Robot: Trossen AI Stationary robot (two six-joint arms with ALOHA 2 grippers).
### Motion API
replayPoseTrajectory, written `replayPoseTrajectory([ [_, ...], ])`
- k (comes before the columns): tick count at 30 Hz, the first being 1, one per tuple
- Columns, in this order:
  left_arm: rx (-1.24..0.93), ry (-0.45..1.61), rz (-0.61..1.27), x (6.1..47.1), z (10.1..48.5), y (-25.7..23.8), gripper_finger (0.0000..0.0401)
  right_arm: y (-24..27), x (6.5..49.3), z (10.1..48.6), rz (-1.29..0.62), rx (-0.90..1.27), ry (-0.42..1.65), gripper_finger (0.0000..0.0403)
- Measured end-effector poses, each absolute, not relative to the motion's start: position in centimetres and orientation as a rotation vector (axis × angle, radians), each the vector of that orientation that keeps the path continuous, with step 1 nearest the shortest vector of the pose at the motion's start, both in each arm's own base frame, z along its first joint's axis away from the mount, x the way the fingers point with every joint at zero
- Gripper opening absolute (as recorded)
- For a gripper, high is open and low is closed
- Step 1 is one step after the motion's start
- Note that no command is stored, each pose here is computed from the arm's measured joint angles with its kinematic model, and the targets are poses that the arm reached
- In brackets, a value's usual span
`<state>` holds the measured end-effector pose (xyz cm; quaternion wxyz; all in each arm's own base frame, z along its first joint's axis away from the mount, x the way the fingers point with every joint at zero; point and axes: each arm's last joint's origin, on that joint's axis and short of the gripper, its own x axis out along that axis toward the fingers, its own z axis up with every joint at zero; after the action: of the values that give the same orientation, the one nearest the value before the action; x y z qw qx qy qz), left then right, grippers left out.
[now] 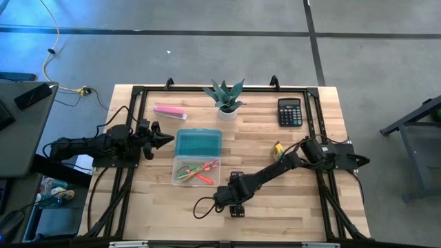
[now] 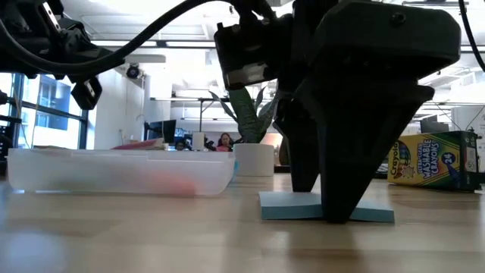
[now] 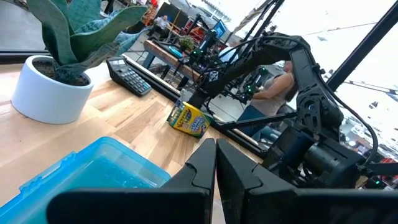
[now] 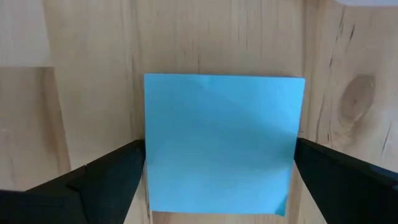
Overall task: Pack school essentials
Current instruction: Put the blue sticky note into the blue supply box
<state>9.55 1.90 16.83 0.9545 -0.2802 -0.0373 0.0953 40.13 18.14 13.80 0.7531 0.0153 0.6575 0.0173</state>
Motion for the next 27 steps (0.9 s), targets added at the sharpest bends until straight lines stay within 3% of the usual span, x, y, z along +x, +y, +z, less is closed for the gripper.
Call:
replayPoseTrajectory([
  [8, -0.569, -0.076, 0.193, 9.55, 16.83, 1.90, 0.0003, 18.17, 40.14, 13.57, 0.021, 0.044, 1.434, 0.0394],
  [27, -0.569, -0.075, 0.193, 9.55, 16.82, 1.90, 0.0003, 18.12, 40.23, 14.31, -0.040, 0.105, 1.411, 0.0311],
])
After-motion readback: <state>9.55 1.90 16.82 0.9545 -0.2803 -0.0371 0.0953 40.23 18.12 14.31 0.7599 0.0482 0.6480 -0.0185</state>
